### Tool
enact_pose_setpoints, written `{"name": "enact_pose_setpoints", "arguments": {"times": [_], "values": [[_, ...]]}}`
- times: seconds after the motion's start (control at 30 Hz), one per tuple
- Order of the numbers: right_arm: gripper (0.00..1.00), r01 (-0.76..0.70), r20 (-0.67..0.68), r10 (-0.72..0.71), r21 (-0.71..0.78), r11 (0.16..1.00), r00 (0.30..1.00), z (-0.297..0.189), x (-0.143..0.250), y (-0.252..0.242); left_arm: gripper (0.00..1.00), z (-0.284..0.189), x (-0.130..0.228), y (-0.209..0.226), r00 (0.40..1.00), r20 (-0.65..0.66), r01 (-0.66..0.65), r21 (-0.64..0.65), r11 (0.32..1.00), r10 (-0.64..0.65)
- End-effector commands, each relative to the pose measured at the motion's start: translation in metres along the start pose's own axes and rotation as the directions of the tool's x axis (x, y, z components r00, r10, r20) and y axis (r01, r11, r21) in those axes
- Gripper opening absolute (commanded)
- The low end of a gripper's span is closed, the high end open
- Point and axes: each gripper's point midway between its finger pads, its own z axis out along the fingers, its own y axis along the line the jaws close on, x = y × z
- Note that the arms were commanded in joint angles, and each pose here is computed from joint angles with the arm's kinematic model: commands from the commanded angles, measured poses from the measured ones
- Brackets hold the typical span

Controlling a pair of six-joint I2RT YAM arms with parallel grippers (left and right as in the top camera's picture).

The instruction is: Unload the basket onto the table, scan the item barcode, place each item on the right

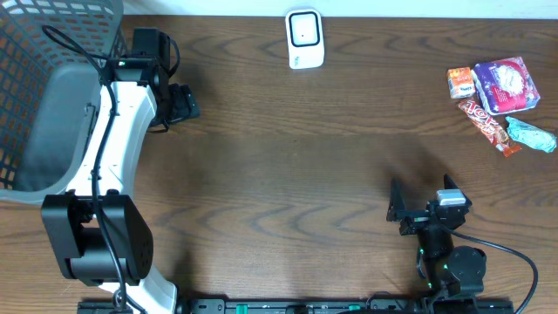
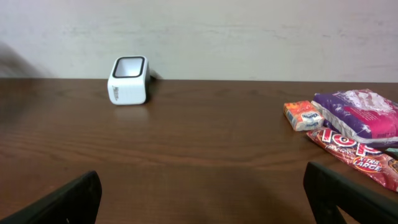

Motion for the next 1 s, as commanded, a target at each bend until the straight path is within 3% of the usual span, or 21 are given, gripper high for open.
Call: {"name": "enact_pose_setpoints", "arguments": {"times": [0.0, 0.27, 0.47, 0.67, 0.8, 0.97], "values": [[0.99, -0.011, 0.002, 0.011, 0.011, 1.0, 1.0, 0.0, 0.0, -0.002, 0.98, 0.003, 0.001, 0.003, 1.0, -0.009, 0.014, -0.011, 1.0, -0.014], [0.99, -0.011, 0.002, 0.011, 0.011, 1.0, 1.0, 0.0, 0.0, -0.002, 0.98, -0.005, -0.001, 0.003, 1.0, 0.009, 0.017, -0.003, 1.0, -0.017], [0.99, -0.011, 0.002, 0.011, 0.011, 1.0, 1.0, 0.0, 0.0, -0.002, 0.98, -0.038, -0.005, 0.007, 0.996, 0.087, 0.021, 0.032, 0.999, -0.023], [0.99, -0.011, 0.002, 0.011, 0.011, 1.0, 1.0, 0.0, 0.0, -0.002, 0.98, -0.063, 0.018, 0.006, 0.992, 0.127, 0.011, 0.117, 0.993, -0.026], [0.99, -0.011, 0.002, 0.011, 0.011, 1.0, 1.0, 0.0, 0.0, -0.002, 0.98, -0.07, 0.035, -0.009, 0.977, 0.188, -0.138, 0.195, 0.971, 0.101], [0.99, -0.011, 0.002, 0.011, 0.011, 1.0, 1.0, 0.0, 0.0, -0.002, 0.98, -0.084, 0.063, -0.039, 0.899, 0.32, -0.4, 0.328, 0.856, 0.298]]}}
